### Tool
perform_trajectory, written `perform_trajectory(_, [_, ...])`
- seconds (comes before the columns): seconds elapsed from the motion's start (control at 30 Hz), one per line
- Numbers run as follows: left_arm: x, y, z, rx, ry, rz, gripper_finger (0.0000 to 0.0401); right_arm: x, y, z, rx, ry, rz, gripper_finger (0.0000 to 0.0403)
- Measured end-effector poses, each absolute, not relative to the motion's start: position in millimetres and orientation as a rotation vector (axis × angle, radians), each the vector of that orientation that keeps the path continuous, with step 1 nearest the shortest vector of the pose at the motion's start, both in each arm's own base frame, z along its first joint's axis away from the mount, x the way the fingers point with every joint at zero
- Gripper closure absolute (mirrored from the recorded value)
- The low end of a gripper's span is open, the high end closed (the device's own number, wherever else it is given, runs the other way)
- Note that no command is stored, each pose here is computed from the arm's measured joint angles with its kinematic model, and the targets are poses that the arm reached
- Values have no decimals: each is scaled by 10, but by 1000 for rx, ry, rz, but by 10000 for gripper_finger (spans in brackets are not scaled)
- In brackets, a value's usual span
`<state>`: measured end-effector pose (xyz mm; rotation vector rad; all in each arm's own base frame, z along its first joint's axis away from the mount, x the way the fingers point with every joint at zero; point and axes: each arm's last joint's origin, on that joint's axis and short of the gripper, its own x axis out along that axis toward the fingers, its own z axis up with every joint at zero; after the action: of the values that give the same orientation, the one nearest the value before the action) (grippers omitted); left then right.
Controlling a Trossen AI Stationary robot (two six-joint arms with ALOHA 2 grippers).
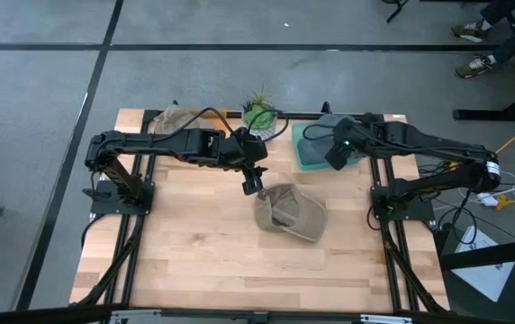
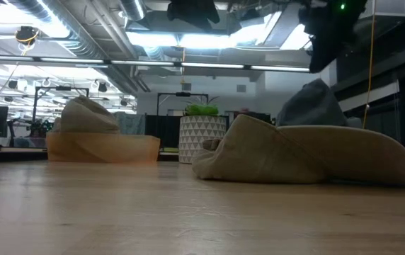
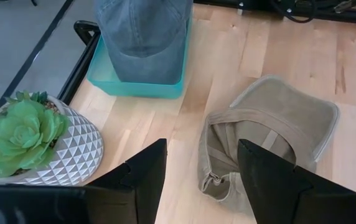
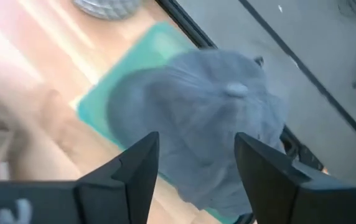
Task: Pick & Place hat
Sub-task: Put the brown cap into the orange bin
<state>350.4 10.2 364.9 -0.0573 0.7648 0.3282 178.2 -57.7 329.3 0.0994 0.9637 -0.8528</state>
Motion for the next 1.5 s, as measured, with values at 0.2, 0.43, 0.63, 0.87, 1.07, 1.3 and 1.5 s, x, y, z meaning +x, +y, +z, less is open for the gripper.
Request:
perform_trajectory(0.2, [3502,101,3647,-57,768,326,210,1842,-344,3392,115,940,-641,212])
perform_trajectory(0.43, [3487,11,3629,-30,796,293,210,1931,-17,3408,163,927,-298,214])
perform_trajectory(0.63, [3486,-109,3621,79,823,120,210,1953,228,3430,208,900,-154,215])
perform_trajectory(0.87, [3574,-224,3457,189,860,-66,212,1946,456,3384,228,891,-78,215])
perform_trajectory(1.07, [3605,-267,3232,138,963,-60,214,1943,658,3097,280,928,-32,215])
perform_trajectory(1.3, [3642,-275,3189,79,974,-27,215,2009,945,2757,371,914,55,215])
perform_trajectory(1.5, [3635,-290,3178,67,986,-22,216,2080,1181,2542,368,970,83,215])
